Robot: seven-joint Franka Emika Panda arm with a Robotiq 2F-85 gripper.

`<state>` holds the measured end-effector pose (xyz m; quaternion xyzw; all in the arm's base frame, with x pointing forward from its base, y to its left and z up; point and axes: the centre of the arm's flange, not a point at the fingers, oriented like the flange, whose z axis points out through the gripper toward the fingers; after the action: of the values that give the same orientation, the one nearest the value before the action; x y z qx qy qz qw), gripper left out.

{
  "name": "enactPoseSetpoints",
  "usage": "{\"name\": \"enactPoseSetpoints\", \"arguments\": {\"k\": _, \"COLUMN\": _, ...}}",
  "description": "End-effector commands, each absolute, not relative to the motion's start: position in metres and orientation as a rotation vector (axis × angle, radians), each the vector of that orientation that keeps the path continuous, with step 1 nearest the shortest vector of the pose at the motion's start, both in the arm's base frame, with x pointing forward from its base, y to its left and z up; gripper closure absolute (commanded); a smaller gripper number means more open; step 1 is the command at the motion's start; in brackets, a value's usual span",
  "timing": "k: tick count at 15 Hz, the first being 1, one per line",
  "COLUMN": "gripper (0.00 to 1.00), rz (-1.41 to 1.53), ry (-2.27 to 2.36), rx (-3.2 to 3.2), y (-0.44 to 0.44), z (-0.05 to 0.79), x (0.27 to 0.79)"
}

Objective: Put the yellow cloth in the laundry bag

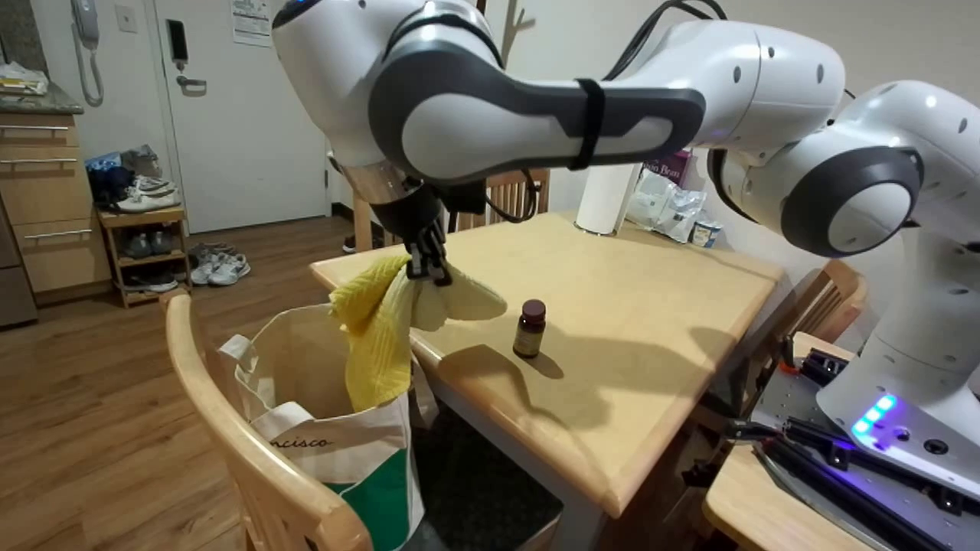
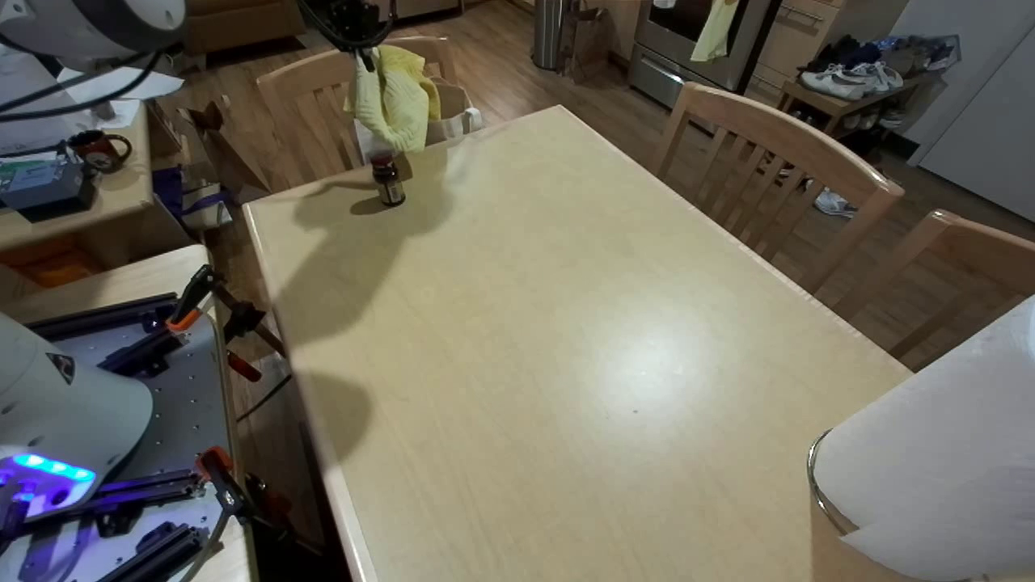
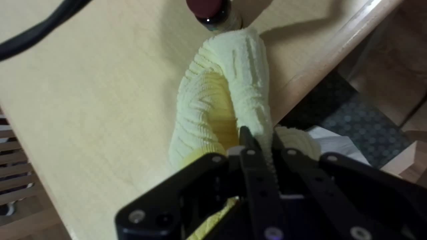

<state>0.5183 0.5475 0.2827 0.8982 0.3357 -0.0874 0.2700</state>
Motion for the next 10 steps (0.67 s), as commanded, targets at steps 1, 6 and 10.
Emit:
{"name": "enactPoseSetpoints", "arguments": {"k": 1, "gripper": 0.95, "rz": -0.125, "ry": 0.864, "rx": 2.28, "y": 0.579, "z": 0.275, "x": 0.5}}
{"name": "enactPoseSetpoints", "arguments": {"k": 6, "gripper": 0.91, "rz": -0.143, "ry": 0.911, "rx": 2.277, "y": 0.584, "z": 0.259, "x": 0.474}}
{"name": "enactPoseSetpoints", "arguments": {"k": 10, "gripper": 0.95, "rz": -0.143, "ry": 0.876, "rx": 2.261, "y": 0.579, "z": 0.258, "x": 0.472}}
